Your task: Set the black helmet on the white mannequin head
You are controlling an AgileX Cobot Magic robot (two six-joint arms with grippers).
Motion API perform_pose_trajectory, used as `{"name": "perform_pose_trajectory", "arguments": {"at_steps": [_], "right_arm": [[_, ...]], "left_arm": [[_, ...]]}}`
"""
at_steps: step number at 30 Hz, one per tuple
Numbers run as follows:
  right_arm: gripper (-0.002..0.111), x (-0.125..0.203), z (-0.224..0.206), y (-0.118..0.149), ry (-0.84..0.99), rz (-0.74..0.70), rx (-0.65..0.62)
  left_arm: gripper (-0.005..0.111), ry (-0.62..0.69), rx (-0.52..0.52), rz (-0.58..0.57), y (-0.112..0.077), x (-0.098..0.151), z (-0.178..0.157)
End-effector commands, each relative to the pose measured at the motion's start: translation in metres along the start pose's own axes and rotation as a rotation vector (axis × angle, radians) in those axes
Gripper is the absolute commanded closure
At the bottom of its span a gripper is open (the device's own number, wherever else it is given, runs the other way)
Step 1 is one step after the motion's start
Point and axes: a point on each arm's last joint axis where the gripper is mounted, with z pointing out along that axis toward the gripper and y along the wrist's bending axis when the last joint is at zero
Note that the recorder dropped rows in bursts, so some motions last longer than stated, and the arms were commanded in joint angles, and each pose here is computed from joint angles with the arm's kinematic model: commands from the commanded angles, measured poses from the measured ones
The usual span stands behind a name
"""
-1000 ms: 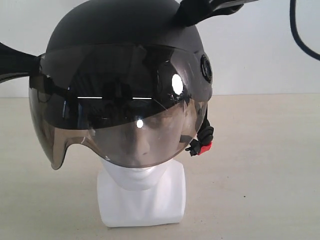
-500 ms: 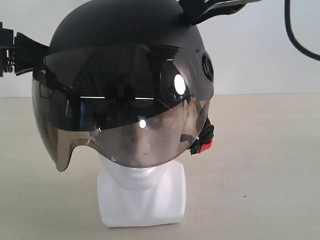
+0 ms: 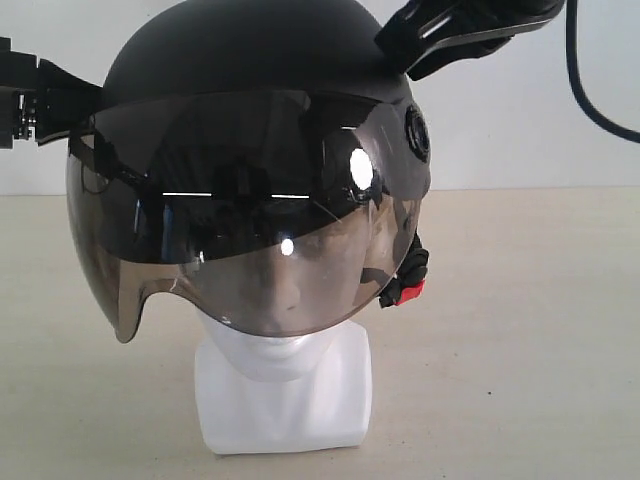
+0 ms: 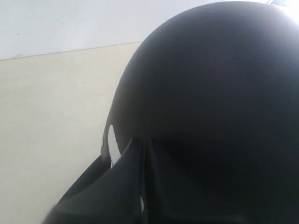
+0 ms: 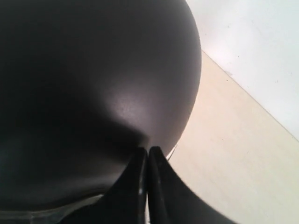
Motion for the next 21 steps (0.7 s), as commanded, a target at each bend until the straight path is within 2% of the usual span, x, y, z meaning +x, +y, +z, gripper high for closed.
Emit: {"name": "perform_pose_trajectory", "arguments": {"at_steps": [1,21], "right_arm": [[0.108,0.003,0.01,0.006,0.034,0.026,-0.052],[0.108,0.004,0.012,0.004,0.052,0.046,-0.027]], "left_arm": [[0.102,0.001,0.133,0.007,-0.024,-0.004,0.007],[0.102,-0.032,0.127,0.056,-0.054,-0.015,-0.01]]}}
